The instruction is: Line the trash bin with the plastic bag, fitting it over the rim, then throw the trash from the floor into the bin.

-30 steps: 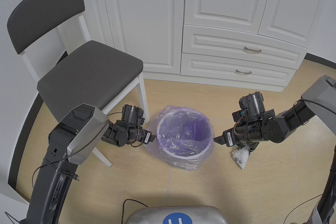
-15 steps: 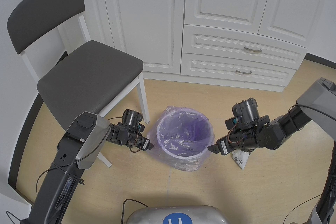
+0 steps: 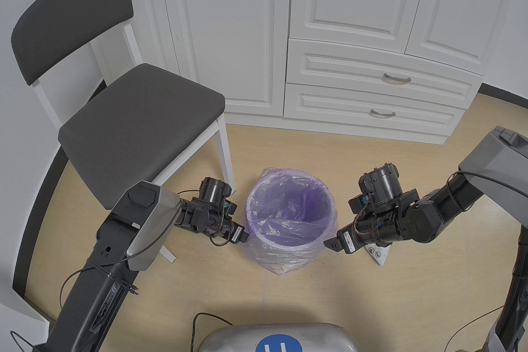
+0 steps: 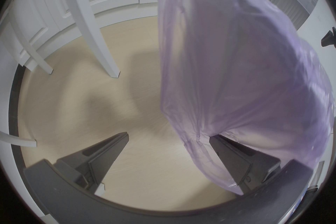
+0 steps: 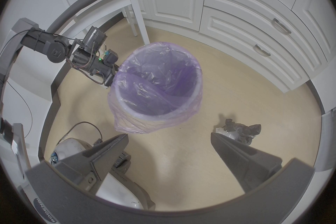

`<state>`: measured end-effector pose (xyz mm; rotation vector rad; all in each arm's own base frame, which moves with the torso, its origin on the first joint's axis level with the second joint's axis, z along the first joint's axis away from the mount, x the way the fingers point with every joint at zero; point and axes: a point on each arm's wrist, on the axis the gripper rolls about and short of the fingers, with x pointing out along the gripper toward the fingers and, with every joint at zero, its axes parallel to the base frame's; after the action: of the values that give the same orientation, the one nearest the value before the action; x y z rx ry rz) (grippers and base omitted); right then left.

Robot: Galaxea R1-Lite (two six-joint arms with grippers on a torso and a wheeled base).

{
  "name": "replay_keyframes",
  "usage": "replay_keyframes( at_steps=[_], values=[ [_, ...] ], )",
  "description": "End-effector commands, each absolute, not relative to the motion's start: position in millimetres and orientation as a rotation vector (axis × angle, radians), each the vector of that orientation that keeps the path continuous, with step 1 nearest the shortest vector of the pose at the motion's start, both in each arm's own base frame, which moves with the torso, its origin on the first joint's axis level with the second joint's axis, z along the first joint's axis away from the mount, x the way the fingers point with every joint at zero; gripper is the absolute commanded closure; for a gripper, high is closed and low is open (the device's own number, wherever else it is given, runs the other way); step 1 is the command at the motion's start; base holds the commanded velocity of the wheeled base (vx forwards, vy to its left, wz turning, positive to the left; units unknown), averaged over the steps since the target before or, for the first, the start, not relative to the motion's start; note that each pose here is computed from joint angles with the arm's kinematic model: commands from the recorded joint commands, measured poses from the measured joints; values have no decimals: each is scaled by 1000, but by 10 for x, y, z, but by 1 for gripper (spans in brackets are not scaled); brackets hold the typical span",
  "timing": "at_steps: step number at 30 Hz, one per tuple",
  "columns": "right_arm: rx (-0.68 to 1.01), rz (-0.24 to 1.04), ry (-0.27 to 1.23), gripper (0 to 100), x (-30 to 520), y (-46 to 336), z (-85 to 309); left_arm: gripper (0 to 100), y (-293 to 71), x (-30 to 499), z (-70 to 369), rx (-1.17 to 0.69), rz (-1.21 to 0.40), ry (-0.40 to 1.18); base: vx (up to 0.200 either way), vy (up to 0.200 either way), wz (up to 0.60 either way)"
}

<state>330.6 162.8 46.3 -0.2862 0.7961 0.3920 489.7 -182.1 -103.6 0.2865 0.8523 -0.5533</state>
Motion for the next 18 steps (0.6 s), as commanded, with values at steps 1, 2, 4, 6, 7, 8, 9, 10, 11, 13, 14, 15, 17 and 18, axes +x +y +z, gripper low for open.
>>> replay_keyframes(
  at_steps=[1, 2, 4, 6, 7, 8, 9, 10, 11, 13, 14, 15, 17, 18],
  values=[
    [-293, 396, 795, 0, 3289, 1624, 473, 0, -1960, 4857, -970, 297, -578, 836, 0, 0, 0],
    [-292, 392, 784, 0, 3289, 1599, 520, 0, -2073, 4818, -930, 308, -598, 825, 0, 0, 0],
    [-291, 389, 775, 0, 3292, 1582, 553, 0, -2157, 4789, -896, 316, -611, 816, 0, 0, 0],
    [-290, 388, 774, 0, 3288, 1574, 566, 0, -2194, 4773, -888, 317, -618, 814, 0, 0, 0],
    [-289, 382, 770, 0, 3284, 1540, 592, 0, -2260, 4745, -865, 324, -629, 809, 0, 0, 0],
    [-293, 381, 768, 0, 3284, 1528, 599, 0, -2289, 4731, -858, 326, -635, 808, 0, 0, 0],
    [-297, 381, 767, 0, 3288, 1518, 599, 0, -2305, 4725, -857, 329, -638, 806, 0, 0, 0],
    [-297, 381, 767, 0, 3288, 1518, 599, 0, -2305, 4725, -857, 329, -638, 806, 0, 0, 0],
    [-311, 378, 767, 0, 3312, 1469, 594, 0, -2326, 4716, -863, 334, -639, 803, 0, 0, 0],
    [-316, 374, 770, 0, 3334, 1442, 578, 0, -2325, 4718, -862, 350, -637, 798, 0, 0, 0],
    [-316, 370, 769, 0, 3353, 1426, 577, 0, -2322, 4719, -857, 362, -629, 797, 0, 0, 0],
    [-314, 368, 769, 0, 3365, 1419, 572, 0, -2311, 4720, -853, 371, -620, 801, 0, 0, 0],
    [-307, 368, 764, 0, 3387, 1418, 574, 0, -2269, 4737, -842, 379, -591, 806, 0, 0, 0],
    [-306, 368, 760, 0, 3396, 1421, 584, 0, -2253, 4746, -834, 382, -581, 805, 0, 0, 0]
  ],
)
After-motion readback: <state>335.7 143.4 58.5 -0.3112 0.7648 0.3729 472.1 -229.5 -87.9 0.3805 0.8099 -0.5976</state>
